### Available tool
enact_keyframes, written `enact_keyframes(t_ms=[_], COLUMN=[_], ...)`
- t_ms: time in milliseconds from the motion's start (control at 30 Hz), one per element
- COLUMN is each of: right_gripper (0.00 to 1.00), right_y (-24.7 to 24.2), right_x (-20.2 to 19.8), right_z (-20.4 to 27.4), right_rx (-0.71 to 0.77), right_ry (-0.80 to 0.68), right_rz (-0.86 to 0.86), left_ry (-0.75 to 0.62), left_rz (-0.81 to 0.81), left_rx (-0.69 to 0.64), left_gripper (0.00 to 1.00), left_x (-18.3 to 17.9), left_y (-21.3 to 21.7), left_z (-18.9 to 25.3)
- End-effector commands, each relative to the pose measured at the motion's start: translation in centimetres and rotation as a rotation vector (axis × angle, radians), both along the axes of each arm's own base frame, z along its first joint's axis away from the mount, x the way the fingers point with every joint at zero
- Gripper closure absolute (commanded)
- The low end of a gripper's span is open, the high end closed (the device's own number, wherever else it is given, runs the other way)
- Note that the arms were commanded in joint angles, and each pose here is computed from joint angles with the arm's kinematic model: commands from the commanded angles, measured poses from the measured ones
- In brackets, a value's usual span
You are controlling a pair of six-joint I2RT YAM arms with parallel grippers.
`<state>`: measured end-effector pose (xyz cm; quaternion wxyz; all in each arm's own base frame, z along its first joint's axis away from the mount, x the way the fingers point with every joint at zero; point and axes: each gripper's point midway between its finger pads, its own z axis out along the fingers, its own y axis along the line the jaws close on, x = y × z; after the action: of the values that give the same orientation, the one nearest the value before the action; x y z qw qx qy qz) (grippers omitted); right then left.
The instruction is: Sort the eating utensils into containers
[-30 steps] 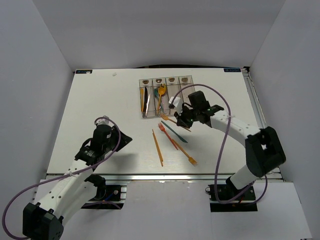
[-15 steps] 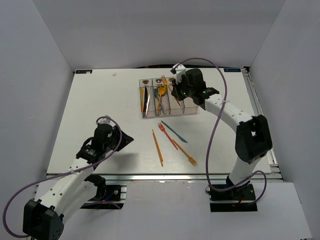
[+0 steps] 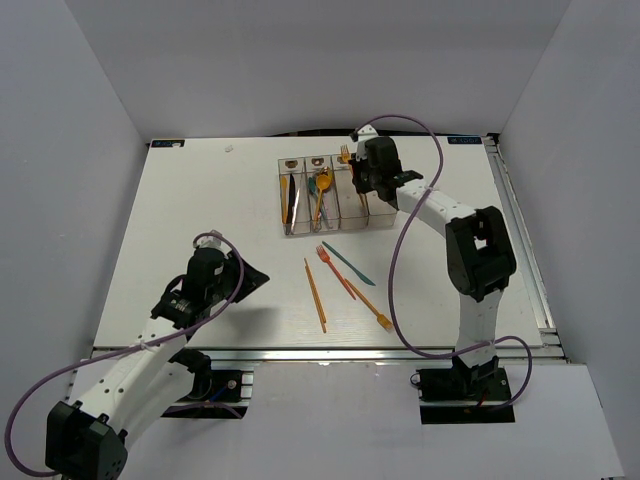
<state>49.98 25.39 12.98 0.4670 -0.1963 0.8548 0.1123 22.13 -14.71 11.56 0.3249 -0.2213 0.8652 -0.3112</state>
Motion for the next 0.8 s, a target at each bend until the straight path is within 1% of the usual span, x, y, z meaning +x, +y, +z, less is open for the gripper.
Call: enact_keyframes(t_ms=[0, 67, 200, 300, 333, 433, 600, 700, 733, 767], right_gripper=[0.99, 0.94, 0.9, 0.84, 0.81, 0.75, 0.7, 0.65, 0.63, 0.59], right_y=[0.5, 0.8, 1.1, 1.0, 1.1, 0.9, 0.4, 1.1, 1.8, 2.0], right_x=[2.4, 2.4, 2.4, 2.4, 2.4, 2.2, 1.7, 0.2, -0.5, -1.6], right_z=[3.6, 3.3, 2.9, 2.5, 2.5, 2.7, 3.8, 5.6, 6.1, 5.7], right_rx=[0.044, 0.05, 0.055, 0.051, 0.052, 0.059, 0.076, 0.112, 0.137, 0.118], right_ry=[-0.121, -0.117, -0.105, -0.099, -0.099, -0.095, -0.09, -0.095, -0.089, -0.07], right_rz=[-0.015, -0.001, 0.015, 0.013, 0.015, 0.023, 0.034, 0.098, 0.147, 0.205], left_ry=[-0.003, -0.001, 0.003, 0.005, 0.004, 0.005, 0.012, 0.011, 0.012, 0.009], left_rz=[-0.013, -0.016, -0.018, -0.019, -0.018, -0.018, -0.025, -0.03, -0.032, -0.035], left_rx=[-0.012, -0.011, -0.012, -0.009, -0.01, -0.012, -0.009, -0.009, -0.008, -0.006], left_gripper=[0.56, 0.56, 0.56, 0.56, 0.56, 0.56, 0.56, 0.56, 0.56, 0.56], left_x=[0.0, 0.2, 0.2, 0.2, 0.3, 0.3, 0.4, 0.6, 0.6, 0.6], left_y=[-0.3, -0.4, -0.5, -0.5, -0.5, -0.5, -0.7, -0.8, -0.8, -0.8], left_z=[-0.1, -0.1, -0.2, -0.4, -0.3, -0.4, -0.7, -0.7, -0.8, -0.8])
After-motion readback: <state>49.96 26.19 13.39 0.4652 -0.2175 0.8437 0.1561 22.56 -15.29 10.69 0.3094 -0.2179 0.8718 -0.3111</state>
